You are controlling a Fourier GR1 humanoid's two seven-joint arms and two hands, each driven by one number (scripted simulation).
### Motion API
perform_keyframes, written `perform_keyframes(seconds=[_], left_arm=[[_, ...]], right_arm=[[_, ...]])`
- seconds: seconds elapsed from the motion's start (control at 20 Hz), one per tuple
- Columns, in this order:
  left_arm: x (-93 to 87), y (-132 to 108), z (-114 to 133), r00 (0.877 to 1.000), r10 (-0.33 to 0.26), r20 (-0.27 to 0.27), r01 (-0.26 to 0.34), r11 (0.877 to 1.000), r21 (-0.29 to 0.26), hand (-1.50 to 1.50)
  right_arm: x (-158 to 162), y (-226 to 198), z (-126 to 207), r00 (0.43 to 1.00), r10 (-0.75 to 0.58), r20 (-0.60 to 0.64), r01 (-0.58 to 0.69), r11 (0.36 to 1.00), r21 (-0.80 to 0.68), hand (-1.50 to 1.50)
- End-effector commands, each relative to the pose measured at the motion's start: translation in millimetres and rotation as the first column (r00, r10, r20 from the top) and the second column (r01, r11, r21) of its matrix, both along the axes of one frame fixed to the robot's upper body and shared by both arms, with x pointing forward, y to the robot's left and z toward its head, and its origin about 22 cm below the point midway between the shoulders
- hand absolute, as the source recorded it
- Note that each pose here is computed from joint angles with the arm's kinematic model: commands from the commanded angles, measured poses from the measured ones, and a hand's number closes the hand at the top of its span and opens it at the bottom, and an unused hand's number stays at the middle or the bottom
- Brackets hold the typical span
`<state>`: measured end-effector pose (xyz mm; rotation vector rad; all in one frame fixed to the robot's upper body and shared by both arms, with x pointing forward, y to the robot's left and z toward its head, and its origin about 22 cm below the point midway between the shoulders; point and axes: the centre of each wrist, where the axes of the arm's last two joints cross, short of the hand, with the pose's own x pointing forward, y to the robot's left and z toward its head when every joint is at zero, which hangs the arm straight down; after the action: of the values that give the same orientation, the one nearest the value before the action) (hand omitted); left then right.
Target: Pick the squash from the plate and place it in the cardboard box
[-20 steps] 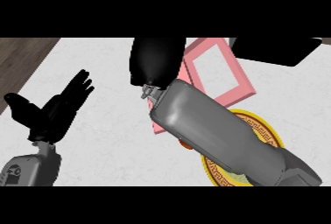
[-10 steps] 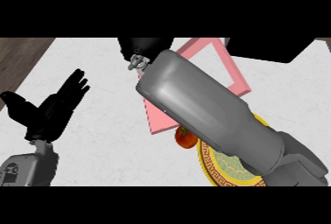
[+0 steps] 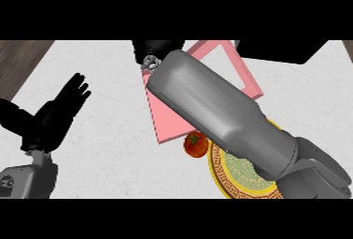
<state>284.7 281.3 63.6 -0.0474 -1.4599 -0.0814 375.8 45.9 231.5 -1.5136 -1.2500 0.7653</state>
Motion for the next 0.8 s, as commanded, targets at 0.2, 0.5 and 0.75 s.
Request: perform_keyframes(seconds=[0.2, 0.5, 0.75], left_arm=[[-4.5, 2, -5, 1.000, 0.014, 0.014, -0.014, 1.000, 0.006, 0.00], [-7.8, 4, -9, 0.999, 0.038, -0.005, -0.038, 0.999, -0.006, 0.00], [-2.9, 15, 0, 0.999, 0.044, 0.012, -0.044, 0.999, 0.006, 0.00]], right_arm=[[9, -7, -34, 0.985, -0.153, -0.078, 0.165, 0.970, 0.178, 1.50], [26, -42, -85, 0.932, -0.244, -0.269, 0.321, 0.899, 0.298, -1.50], [13, -38, -105, 0.953, -0.132, -0.274, 0.227, 0.908, 0.352, -1.50]])
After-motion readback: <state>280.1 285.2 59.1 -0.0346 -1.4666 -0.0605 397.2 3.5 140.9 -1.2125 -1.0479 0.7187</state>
